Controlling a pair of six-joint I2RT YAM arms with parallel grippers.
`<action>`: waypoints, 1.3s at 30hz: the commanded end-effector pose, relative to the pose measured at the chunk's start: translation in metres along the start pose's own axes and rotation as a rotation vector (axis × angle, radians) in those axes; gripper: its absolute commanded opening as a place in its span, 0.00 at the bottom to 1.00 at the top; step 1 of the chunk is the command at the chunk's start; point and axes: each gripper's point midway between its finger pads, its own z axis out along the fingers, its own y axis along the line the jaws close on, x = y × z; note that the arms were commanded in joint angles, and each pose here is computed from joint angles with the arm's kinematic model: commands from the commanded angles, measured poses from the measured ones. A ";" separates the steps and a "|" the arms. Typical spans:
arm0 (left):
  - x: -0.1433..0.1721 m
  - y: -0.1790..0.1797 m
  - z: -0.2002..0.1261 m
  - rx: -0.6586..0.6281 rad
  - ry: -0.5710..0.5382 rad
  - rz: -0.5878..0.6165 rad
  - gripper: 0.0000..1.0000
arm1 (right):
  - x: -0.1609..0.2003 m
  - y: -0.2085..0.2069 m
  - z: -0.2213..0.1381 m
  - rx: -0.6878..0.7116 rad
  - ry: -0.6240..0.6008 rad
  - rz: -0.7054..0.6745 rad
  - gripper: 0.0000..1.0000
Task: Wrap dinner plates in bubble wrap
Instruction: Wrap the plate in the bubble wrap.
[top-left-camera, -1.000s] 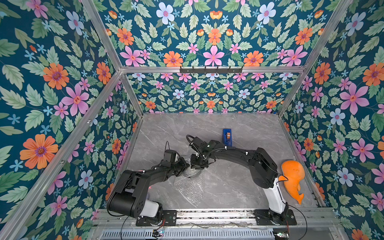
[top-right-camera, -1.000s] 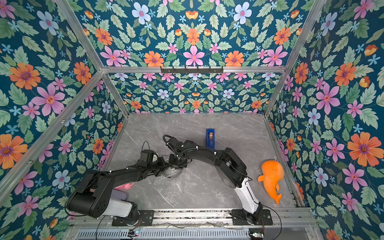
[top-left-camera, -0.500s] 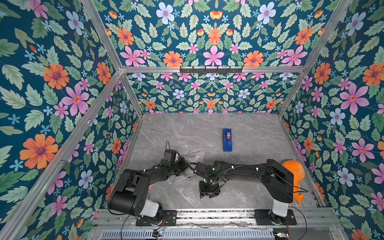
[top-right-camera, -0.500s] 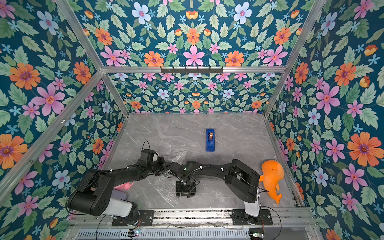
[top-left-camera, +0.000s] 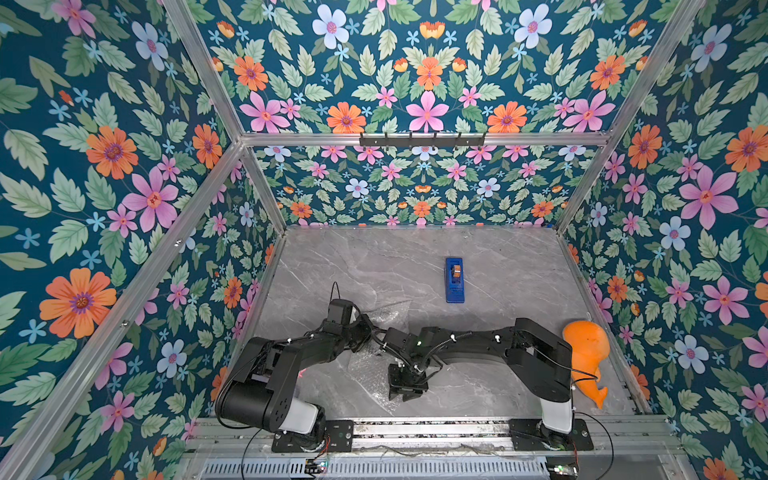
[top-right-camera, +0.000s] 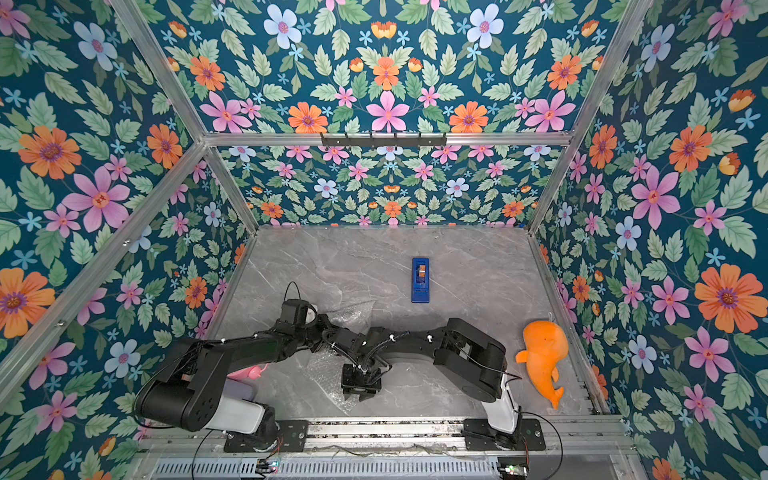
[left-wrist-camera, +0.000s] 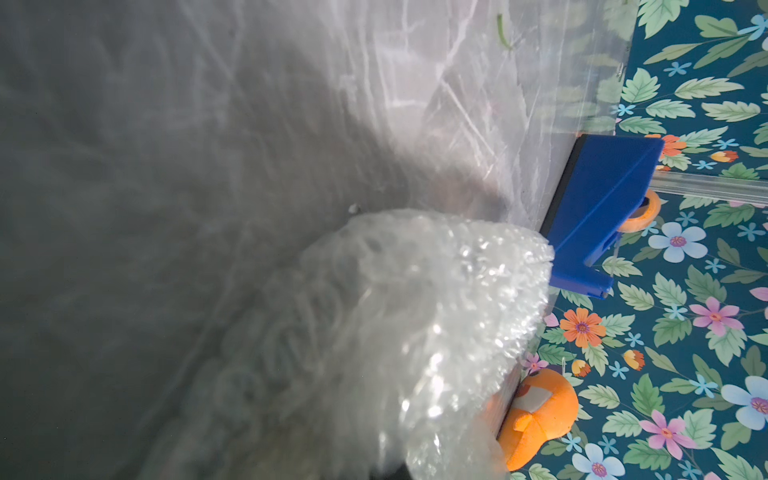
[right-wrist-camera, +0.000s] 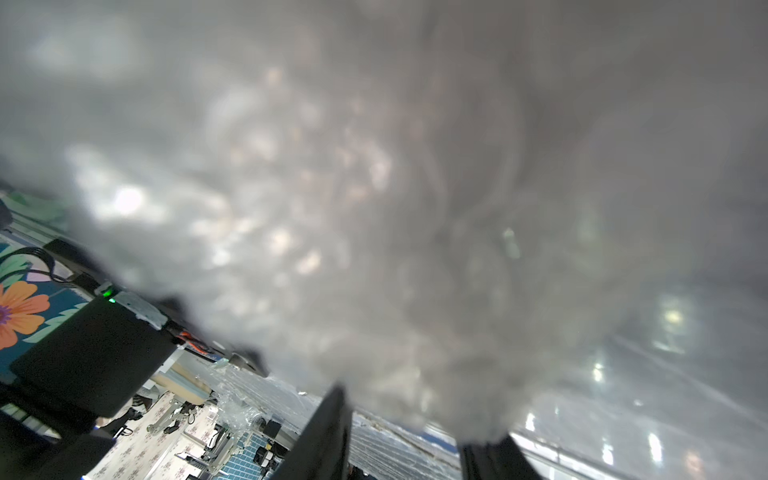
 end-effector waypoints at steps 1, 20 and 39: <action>0.006 0.032 -0.001 -0.129 0.000 -0.046 0.00 | -0.003 -0.002 0.003 0.016 0.012 0.042 0.39; 0.005 0.033 -0.001 -0.133 -0.004 -0.048 0.00 | -0.007 -0.011 -0.005 0.154 0.003 0.029 0.38; 0.005 0.037 0.002 -0.132 -0.017 -0.060 0.00 | -0.003 0.005 -0.018 0.387 0.048 -0.322 0.48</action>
